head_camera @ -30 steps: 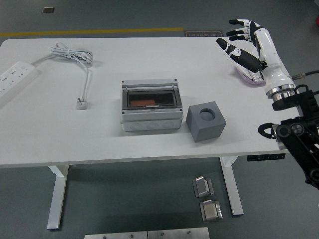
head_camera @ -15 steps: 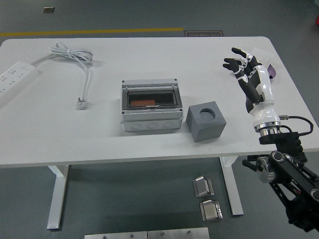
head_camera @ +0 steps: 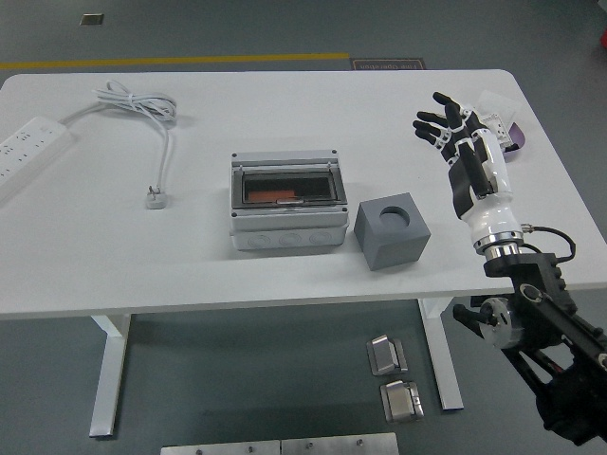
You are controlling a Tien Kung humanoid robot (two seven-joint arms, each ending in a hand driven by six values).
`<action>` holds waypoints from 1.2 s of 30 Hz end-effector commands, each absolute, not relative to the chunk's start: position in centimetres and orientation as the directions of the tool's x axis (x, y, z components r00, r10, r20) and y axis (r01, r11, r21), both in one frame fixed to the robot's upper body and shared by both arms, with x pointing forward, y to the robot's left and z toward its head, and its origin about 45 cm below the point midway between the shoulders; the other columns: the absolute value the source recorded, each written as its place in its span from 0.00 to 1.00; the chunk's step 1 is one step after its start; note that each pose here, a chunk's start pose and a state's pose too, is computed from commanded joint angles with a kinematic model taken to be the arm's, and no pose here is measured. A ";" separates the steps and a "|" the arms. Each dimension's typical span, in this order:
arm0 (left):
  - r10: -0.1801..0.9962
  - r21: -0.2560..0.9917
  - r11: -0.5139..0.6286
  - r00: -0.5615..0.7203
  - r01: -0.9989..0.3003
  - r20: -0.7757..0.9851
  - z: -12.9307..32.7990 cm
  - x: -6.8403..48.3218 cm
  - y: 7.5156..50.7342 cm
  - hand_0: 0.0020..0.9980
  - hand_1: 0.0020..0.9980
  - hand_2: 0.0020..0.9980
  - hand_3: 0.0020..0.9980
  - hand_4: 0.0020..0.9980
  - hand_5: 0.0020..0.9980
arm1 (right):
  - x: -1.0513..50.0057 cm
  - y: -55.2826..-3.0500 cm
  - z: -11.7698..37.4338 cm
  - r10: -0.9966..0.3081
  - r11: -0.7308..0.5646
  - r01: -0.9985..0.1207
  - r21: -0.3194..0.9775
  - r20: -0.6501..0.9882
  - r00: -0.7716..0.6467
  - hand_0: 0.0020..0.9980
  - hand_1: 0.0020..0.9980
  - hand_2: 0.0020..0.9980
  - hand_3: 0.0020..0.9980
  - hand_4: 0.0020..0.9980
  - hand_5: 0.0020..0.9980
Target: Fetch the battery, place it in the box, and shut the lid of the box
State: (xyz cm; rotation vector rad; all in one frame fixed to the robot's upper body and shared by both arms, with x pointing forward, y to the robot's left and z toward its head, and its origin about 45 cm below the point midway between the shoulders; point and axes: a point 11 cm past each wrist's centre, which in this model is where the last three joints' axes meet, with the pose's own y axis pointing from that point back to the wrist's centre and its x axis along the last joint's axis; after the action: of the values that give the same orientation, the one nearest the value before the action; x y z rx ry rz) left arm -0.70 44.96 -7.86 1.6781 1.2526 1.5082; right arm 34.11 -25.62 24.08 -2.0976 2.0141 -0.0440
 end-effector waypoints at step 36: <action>0.879 0.876 -0.443 -0.097 0.192 0.466 -7.7 1.1 45.7 0.59 0.61 0.55 0.60 0.60 0.12 | 33.5 -27.3 23.5 -0.998 0.001 -0.985 -0.172 -0.057 0.009 0.80 0.75 0.85 0.80 0.97 0.76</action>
State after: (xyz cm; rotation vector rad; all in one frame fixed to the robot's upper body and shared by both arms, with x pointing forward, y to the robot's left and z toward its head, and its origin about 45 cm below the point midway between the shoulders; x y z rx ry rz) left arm 1.13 45.75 -7.69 1.6193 1.1776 1.5872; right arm 33.50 -27.26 23.54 -2.1088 2.1002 -0.1210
